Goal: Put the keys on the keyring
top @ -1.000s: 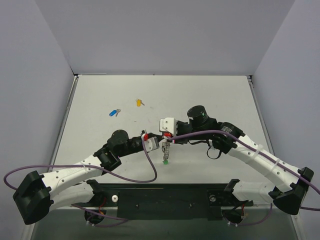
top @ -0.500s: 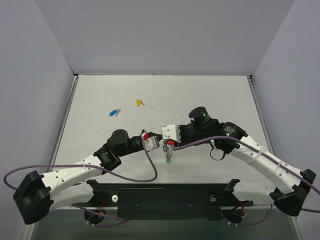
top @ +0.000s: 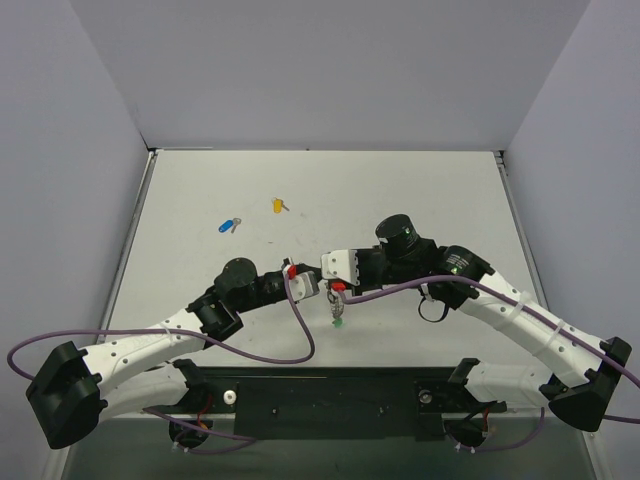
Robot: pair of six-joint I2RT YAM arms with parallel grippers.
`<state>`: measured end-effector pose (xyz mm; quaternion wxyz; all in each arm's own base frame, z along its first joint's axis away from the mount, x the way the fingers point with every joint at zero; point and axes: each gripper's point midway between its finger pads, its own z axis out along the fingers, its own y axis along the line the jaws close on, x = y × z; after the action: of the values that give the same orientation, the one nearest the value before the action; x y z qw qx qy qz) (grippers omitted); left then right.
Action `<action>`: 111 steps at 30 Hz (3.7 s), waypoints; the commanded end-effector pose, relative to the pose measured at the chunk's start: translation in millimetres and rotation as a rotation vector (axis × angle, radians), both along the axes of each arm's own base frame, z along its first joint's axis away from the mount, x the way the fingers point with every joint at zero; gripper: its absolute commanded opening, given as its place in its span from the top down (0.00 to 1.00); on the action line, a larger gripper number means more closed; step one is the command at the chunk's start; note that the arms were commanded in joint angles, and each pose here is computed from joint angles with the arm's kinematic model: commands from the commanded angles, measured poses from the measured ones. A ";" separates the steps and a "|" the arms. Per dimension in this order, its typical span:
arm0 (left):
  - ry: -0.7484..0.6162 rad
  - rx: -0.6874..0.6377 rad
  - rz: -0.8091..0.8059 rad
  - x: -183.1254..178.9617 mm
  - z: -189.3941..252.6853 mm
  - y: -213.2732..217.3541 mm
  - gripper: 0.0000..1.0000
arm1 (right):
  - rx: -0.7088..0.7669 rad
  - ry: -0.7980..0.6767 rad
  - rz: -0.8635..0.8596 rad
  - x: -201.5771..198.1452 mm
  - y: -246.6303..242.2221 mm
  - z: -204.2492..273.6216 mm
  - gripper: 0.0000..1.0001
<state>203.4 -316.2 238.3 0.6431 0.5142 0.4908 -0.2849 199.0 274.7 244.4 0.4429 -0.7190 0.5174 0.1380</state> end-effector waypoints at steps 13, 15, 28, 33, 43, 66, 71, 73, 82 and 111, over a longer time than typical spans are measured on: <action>-0.071 -0.106 0.013 5.5 48.1 -1.9 1.00 | 0.003 -0.017 -0.004 0.6 2.3 2.7 1.00; -0.071 -0.109 0.013 5.3 48.6 -1.6 1.00 | -0.007 -0.018 0.004 -0.5 2.2 0.6 1.00; -0.062 -0.126 0.018 5.3 51.9 -0.6 1.00 | -0.052 -0.036 0.033 -6.0 -0.5 -5.8 1.00; -0.060 -0.127 0.022 6.2 51.5 -0.1 1.00 | -0.073 -0.046 0.036 -5.5 -3.7 -7.9 1.00; -0.057 -0.133 0.033 8.6 52.8 1.0 1.00 | -0.099 -0.059 0.056 -8.4 -8.9 -11.1 1.00; -0.044 -0.120 0.021 7.3 50.6 -0.9 1.00 | -0.090 -0.068 0.010 -1.4 3.8 -5.4 1.00; -0.040 -0.118 0.021 7.9 50.5 -1.7 1.00 | -0.070 -0.080 -0.014 2.4 4.6 2.4 1.00; -0.039 -0.117 0.016 6.9 50.1 -2.2 1.00 | -0.072 -0.082 -0.017 3.4 4.6 1.8 1.00; -0.035 -0.109 0.006 5.8 48.0 -3.7 1.00 | -0.059 -0.116 -0.053 12.4 4.6 7.9 1.00; -0.034 -0.109 0.001 4.9 48.5 -3.9 1.00 | -0.082 -0.114 -0.012 4.7 5.7 1.5 1.00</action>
<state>208.0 -313.1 236.7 0.6343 0.4977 0.5133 -0.2940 209.2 274.0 240.1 0.4418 -0.7304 0.5164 0.0682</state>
